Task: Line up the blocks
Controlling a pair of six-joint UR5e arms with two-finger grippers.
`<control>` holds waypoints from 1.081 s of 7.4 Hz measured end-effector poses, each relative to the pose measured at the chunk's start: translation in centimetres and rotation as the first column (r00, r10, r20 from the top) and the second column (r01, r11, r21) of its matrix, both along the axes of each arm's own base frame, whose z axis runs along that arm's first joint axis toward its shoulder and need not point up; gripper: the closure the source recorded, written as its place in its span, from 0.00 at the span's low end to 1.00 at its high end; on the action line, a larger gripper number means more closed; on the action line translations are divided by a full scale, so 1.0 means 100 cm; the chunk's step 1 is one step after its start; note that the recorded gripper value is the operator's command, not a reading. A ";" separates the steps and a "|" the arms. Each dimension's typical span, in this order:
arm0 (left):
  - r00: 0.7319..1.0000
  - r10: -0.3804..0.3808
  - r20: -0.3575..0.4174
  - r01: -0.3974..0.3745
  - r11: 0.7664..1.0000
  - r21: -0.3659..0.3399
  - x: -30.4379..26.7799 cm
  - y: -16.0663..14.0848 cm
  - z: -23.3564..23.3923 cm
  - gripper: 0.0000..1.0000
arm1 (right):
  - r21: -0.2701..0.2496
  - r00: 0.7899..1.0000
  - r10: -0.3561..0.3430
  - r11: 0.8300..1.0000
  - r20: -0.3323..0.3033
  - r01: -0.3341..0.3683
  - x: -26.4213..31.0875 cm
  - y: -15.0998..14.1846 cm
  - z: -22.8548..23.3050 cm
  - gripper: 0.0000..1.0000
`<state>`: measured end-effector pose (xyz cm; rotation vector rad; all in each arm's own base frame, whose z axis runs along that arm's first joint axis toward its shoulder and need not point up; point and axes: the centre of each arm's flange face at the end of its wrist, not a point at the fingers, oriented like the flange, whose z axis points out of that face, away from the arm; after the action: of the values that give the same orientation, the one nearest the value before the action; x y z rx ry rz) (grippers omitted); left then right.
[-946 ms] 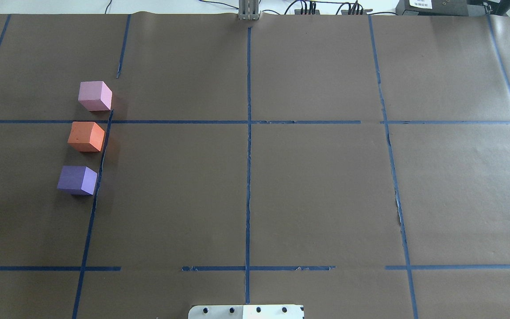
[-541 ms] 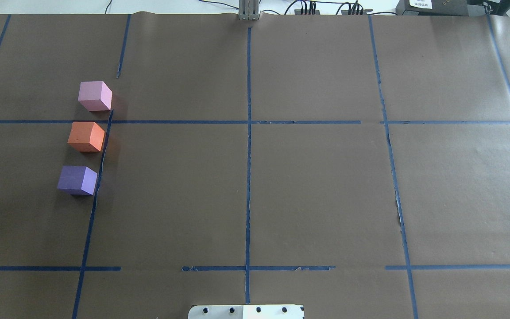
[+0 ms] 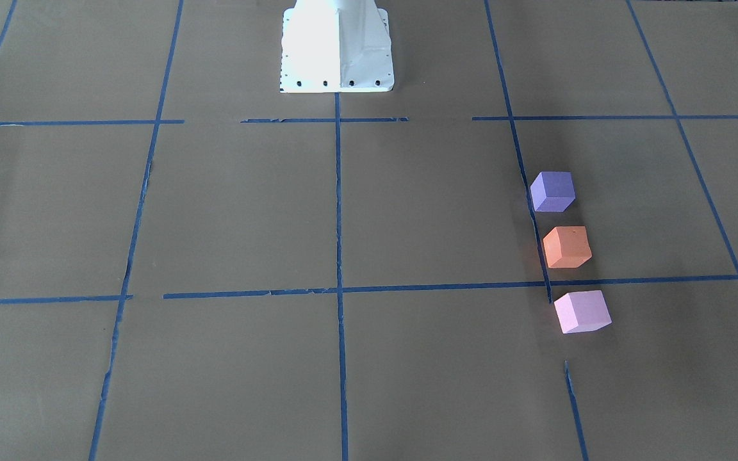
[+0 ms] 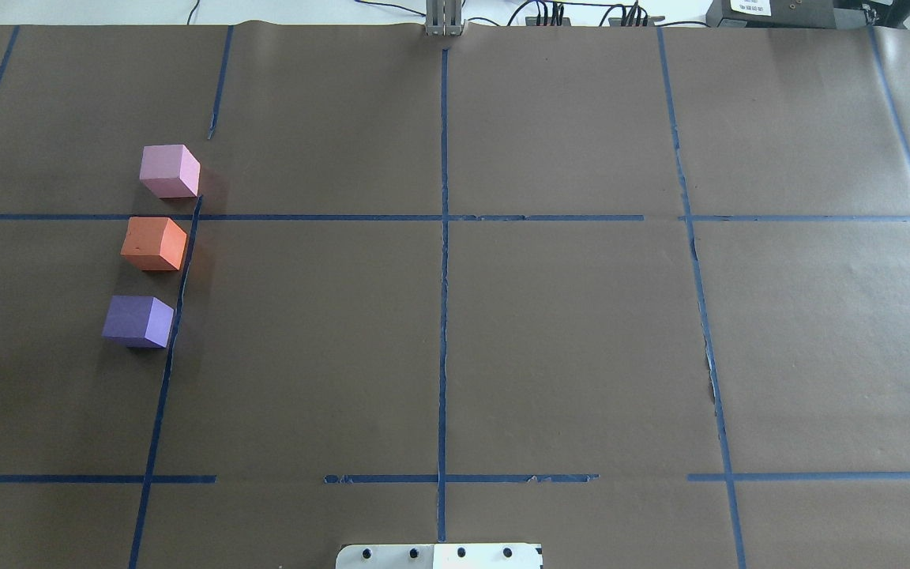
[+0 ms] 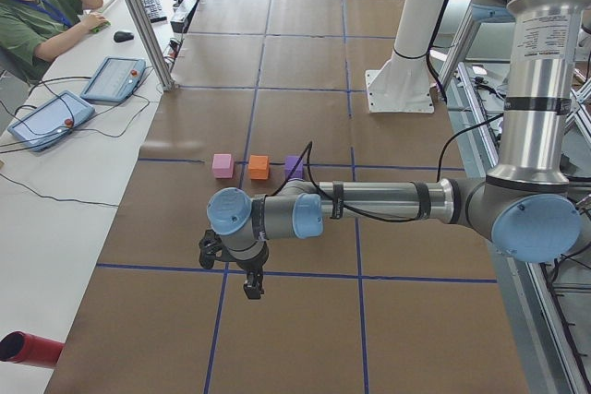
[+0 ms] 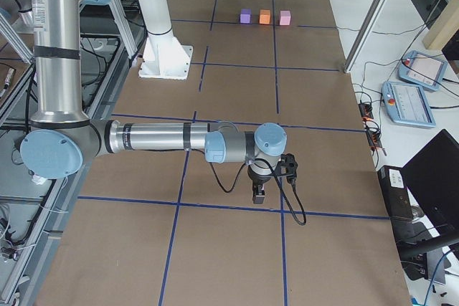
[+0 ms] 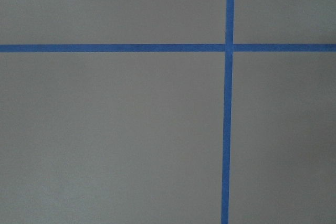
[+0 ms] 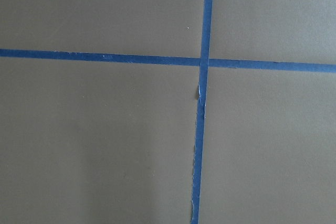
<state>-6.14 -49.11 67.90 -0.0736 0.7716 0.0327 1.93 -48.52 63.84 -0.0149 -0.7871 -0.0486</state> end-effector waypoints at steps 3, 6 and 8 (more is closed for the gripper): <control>1.000 0.000 0.000 0.000 1.000 -0.003 0.000 0.000 0.002 0.00 | 0.000 1.000 0.000 1.000 -0.001 0.000 0.000 0.000 0.000 0.00; 1.000 0.001 0.000 -0.001 1.000 -0.004 0.000 0.001 0.003 0.00 | -0.001 1.000 0.000 1.000 -0.001 0.000 0.000 0.000 0.000 0.00; 1.000 0.001 0.000 -0.001 1.000 -0.004 0.000 0.001 0.003 0.00 | 0.000 1.000 0.001 1.000 -0.001 -0.001 0.000 0.000 0.000 0.00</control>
<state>-6.12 -49.05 68.21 -0.0776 0.7718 0.0321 1.97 -48.53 63.86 -0.0148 -0.7863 -0.0479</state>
